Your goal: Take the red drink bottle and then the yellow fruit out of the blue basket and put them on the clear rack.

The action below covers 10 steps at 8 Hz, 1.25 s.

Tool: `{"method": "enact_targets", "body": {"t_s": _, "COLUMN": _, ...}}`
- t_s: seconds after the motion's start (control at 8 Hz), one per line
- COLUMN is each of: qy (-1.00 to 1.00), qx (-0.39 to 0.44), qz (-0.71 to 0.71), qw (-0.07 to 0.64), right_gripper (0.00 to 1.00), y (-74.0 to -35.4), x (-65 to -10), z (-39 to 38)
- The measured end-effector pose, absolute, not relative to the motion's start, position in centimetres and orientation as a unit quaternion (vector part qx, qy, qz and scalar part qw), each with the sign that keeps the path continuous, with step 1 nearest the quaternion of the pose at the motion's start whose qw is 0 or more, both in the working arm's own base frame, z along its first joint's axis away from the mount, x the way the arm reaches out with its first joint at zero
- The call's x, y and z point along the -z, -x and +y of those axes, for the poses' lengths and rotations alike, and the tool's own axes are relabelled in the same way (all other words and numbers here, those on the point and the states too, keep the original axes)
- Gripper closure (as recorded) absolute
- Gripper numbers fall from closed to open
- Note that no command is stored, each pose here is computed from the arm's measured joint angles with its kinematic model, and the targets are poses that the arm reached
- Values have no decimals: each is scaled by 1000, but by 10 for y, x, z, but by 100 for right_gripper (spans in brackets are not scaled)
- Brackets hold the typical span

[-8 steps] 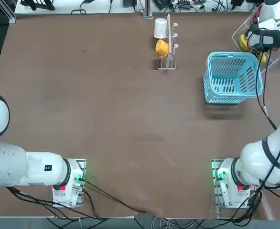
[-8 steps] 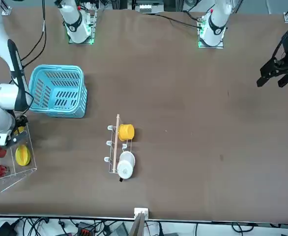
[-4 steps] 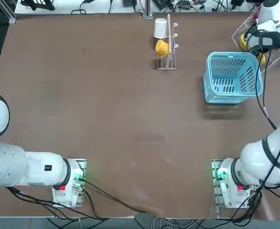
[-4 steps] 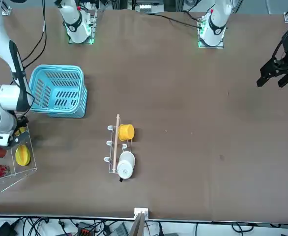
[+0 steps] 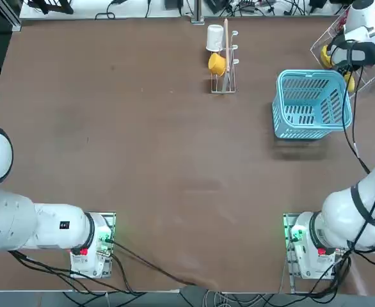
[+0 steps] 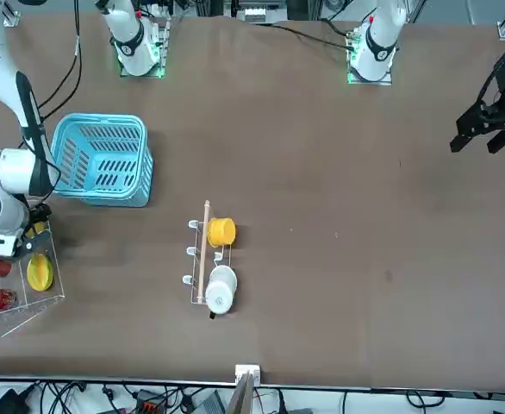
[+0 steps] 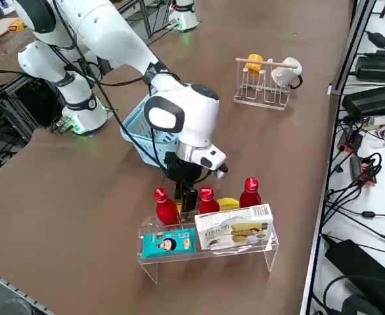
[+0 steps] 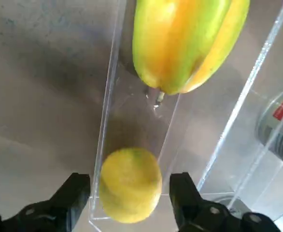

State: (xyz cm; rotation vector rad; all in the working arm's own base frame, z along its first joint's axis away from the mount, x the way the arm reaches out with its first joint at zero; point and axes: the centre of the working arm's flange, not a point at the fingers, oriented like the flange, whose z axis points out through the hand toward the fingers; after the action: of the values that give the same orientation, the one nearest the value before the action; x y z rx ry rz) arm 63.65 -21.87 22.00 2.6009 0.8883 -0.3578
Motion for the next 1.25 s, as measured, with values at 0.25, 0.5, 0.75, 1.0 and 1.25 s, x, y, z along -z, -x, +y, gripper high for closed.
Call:
{"method": "enact_targets", "body": {"t_s": 0.25, "qy": -923, "qx": 126, "qz": 312, "qw": 188, "right_gripper": 0, "y": -639, "x": -233, "z": -215}}
{"method": "enact_targets", "body": {"t_s": 0.5, "qy": -926, "qx": 126, "qz": 298, "qw": 197, "right_gripper": 0, "y": -647, "x": -279, "z": -201}}
{"method": "enact_targets", "body": {"t_s": 0.75, "qy": -940, "qx": 116, "qz": 264, "qw": 182, "right_gripper": 0, "y": -651, "x": -337, "z": -178}}
{"method": "enact_targets", "body": {"t_s": 1.0, "qy": -964, "qx": 87, "qz": 211, "qw": 139, "right_gripper": 0, "y": -647, "x": -388, "z": -163}}
{"method": "enact_targets", "body": {"t_s": 1.25, "qy": -980, "qx": 66, "qz": 145, "qw": 119, "right_gripper": 0, "y": -636, "x": -435, "z": -150}}
